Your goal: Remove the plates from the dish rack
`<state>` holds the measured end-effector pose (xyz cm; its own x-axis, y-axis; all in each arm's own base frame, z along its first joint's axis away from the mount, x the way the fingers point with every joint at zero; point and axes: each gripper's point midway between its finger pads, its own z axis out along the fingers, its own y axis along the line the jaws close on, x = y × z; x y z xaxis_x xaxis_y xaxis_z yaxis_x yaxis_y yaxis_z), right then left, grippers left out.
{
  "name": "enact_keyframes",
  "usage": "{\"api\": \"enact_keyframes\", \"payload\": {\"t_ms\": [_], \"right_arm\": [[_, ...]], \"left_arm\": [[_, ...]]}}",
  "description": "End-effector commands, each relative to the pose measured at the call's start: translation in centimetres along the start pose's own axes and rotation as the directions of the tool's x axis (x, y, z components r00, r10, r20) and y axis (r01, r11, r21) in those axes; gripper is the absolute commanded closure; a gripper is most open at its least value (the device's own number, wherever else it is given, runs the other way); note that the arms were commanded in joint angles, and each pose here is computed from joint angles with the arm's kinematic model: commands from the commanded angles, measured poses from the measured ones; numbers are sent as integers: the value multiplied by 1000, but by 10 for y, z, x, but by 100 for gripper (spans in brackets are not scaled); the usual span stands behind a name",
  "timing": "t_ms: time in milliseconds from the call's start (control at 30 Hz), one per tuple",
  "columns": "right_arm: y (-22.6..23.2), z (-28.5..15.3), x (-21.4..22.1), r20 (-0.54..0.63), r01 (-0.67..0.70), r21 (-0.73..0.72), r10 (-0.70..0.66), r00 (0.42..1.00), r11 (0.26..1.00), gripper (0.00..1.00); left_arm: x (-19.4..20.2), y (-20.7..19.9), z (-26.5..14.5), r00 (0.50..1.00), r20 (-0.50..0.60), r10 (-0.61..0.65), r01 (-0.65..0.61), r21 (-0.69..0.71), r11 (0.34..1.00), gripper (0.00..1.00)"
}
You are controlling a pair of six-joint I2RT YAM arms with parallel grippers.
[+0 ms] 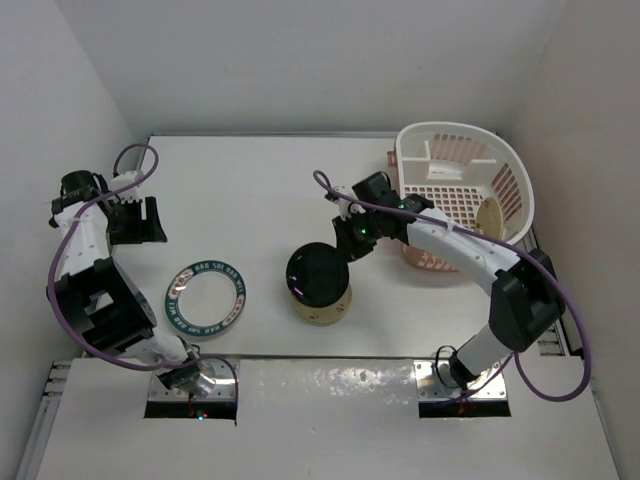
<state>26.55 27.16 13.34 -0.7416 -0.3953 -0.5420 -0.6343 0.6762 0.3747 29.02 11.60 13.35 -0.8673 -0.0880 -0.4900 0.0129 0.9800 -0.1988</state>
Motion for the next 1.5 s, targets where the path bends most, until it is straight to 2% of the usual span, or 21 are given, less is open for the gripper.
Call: {"api": "enact_keyframes", "payload": {"t_ms": [0,233,500,600,667,733,767,800,1067,1233,1333,1467], "right_arm": [[20,-4,-10,60,12,-111,-5,998,994,100],[2,24,37,-86,-33,-98,25,996,995,100],[-11,42,36,-131,-30,-70,21,991,997,98],[-15,49,43,-157,-34,-61,24,987,998,83],[-20,53,50,-184,-42,-46,33,982,998,66],[-24,56,54,-200,-38,-38,29,979,999,59],[-26,58,57,-210,-33,-32,25,977,999,50],[-31,59,61,-233,-34,-11,31,972,999,48],[-47,68,69,-303,-9,62,28,953,998,46],[-41,71,66,-317,28,60,-8,948,998,45],[-33,68,58,-313,76,49,-57,948,996,45],[-36,61,48,-316,146,103,-106,943,984,45]], "left_arm": [[-17,-4,-13,997,68,31,-30,-16,999,36],[-13,-4,-13,997,58,43,-41,-23,999,36],[-8,-6,-12,998,47,41,-40,-16,999,36],[-5,-6,-12,998,39,46,-45,-19,999,35],[-4,-6,-12,998,34,46,-45,-20,999,35],[-2,-6,-11,998,30,46,-46,-16,999,35],[-2,-6,-11,998,31,45,-45,-17,999,35],[-2,-7,-11,998,32,47,-46,-13,999,35],[-3,-8,-12,998,37,47,-47,-12,999,35],[-2,-8,-11,998,35,46,-45,-11,999,35],[-2,-7,-11,998,35,43,-43,-12,999,35],[-3,-7,-10,998,36,43,-43,-10,999,35]]}}
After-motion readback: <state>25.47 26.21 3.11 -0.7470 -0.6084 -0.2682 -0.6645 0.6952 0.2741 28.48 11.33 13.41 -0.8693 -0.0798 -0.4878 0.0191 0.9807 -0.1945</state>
